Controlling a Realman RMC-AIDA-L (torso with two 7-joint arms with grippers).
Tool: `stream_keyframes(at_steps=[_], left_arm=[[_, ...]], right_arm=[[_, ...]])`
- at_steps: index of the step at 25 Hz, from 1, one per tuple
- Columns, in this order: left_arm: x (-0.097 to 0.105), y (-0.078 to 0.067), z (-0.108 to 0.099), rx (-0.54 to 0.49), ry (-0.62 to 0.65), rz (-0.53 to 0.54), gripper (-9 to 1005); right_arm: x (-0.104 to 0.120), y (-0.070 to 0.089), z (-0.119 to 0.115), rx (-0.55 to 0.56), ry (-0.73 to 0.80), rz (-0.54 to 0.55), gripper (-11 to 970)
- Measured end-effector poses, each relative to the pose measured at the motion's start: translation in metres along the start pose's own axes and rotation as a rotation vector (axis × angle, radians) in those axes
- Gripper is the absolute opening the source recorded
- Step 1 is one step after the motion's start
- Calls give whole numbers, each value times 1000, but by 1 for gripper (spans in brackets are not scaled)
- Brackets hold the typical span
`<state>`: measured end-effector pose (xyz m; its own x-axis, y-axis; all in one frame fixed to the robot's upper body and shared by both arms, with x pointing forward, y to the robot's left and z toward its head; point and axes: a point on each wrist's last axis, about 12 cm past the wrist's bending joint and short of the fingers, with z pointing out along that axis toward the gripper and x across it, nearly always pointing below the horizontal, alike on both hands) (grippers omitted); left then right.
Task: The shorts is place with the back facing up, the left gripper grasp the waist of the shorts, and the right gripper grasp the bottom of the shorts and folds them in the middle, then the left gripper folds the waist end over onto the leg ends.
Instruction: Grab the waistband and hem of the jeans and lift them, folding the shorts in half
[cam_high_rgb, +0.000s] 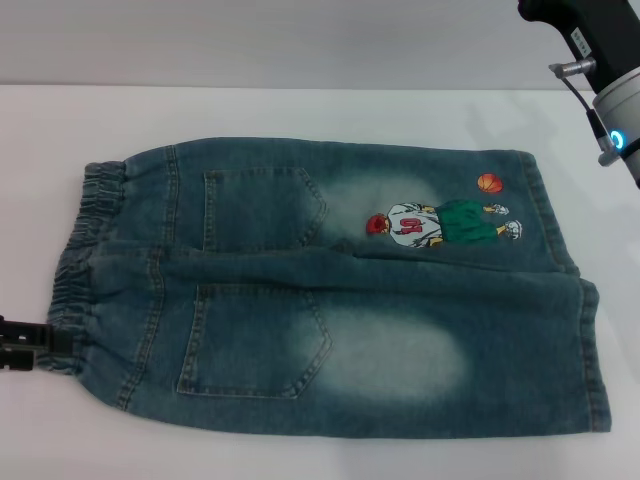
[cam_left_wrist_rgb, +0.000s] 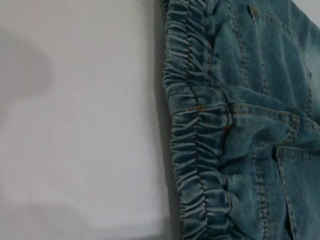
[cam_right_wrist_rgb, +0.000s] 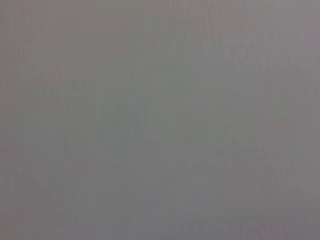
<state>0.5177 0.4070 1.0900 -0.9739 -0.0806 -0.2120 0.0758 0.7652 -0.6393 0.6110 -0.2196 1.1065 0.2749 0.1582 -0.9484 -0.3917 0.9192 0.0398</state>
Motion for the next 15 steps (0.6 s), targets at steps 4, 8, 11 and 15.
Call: stream_keyframes(at_steps=[4,8,11,15], left_arm=[[-2,-1,1,-2,5,6,846],[-3,-3,3,1,7,9,846],[-3,-4,4,6,10,11,845],[-4,-8,6,21,20,17,845]], right_arm=[[0,0,0,0,0,0,620],[0,0,-1,2,1,0,620],[1,-1,-1,4,3,0,620],[1,-1,-2,5,3,1,621]])
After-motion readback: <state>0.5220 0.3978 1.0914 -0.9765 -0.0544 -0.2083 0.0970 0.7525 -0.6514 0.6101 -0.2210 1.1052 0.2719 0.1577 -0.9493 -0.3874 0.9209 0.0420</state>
